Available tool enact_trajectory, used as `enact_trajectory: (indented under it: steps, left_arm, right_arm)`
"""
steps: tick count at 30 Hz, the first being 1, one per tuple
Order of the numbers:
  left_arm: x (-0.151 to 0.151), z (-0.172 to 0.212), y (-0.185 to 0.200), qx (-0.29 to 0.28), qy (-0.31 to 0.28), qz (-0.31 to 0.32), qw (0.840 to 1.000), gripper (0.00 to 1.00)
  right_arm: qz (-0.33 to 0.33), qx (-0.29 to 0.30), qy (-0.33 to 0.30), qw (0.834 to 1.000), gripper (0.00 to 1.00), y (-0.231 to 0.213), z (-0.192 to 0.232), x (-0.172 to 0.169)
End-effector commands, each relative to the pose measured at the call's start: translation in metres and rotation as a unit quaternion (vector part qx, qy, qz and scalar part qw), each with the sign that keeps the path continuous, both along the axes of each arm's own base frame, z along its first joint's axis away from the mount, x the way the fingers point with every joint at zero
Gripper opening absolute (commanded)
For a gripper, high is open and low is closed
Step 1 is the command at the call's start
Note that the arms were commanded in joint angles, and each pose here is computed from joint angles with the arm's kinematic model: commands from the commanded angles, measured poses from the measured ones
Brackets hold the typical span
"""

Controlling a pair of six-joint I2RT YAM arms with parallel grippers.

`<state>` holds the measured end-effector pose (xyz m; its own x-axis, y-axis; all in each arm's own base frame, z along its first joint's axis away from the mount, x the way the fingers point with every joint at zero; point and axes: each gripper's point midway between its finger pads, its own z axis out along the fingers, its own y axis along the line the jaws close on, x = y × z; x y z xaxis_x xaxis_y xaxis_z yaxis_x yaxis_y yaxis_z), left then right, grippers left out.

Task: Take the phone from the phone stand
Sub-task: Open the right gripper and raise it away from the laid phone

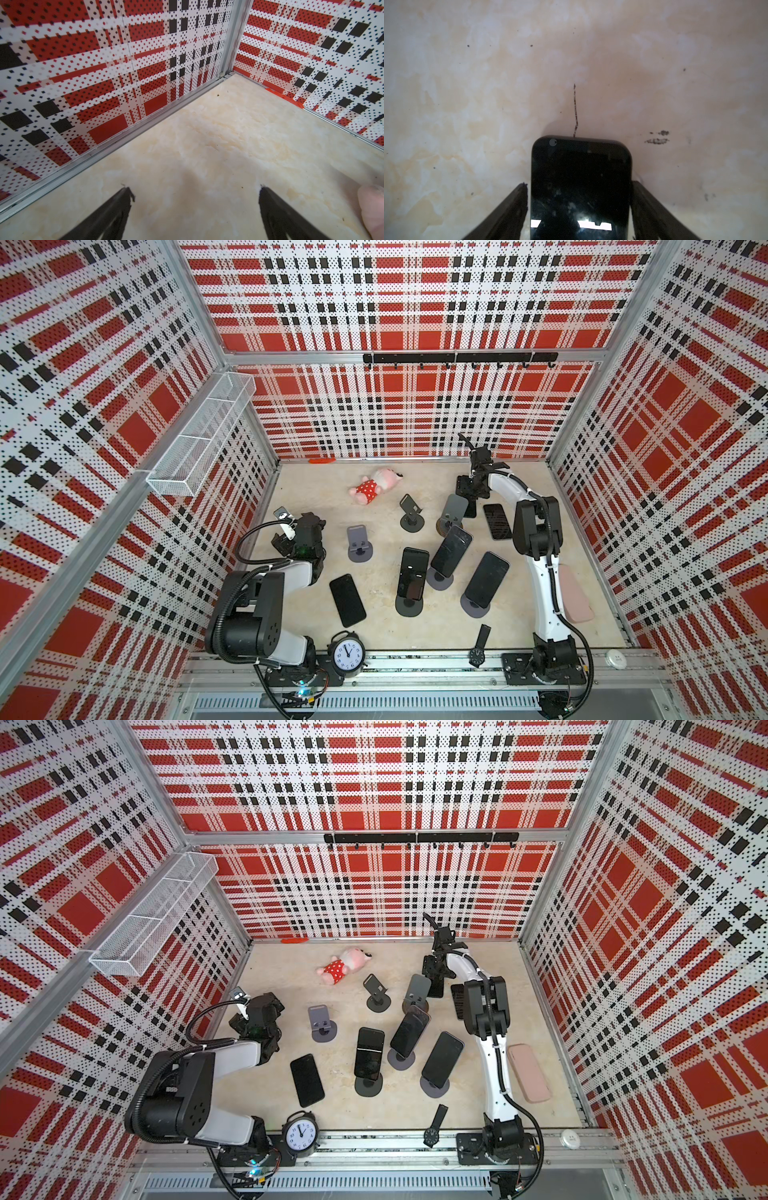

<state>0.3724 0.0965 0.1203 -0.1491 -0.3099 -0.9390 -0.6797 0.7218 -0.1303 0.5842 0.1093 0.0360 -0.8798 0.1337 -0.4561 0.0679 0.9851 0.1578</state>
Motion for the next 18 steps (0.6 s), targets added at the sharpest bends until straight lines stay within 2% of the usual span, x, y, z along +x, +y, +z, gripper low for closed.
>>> enact_trajectory:
  steps: [1, 6, 10, 15, 18]
  left_arm:
    - [-0.004, 0.003, 0.005, -0.001, -0.006, 0.008, 1.0, 0.98]
    - [-0.005, 0.003, 0.005, -0.001, -0.007, 0.009, 1.0, 0.98]
    - [-0.003, 0.002, 0.005, -0.001, -0.005, 0.007, 1.0, 0.98]
    - [-0.004, 0.003, 0.005, -0.001, -0.007, 0.008, 1.0, 0.98]
    - [-0.005, 0.003, 0.005, 0.0, -0.006, 0.008, 1.0, 0.98]
  right_arm:
    - [-0.004, 0.001, -0.021, 1.0, 0.8, -0.004, 0.04, -0.003]
    - [-0.017, -0.007, -0.072, 0.997, 0.87, -0.011, 0.096, -0.003]
    - [-0.033, 0.004, -0.107, 0.994, 0.87, -0.014, 0.138, -0.01]
    - [-0.042, 0.033, -0.125, 0.991, 0.87, -0.01, 0.177, -0.038]
    - [-0.041, 0.025, -0.139, 0.989, 0.87, -0.006, 0.192, -0.061]
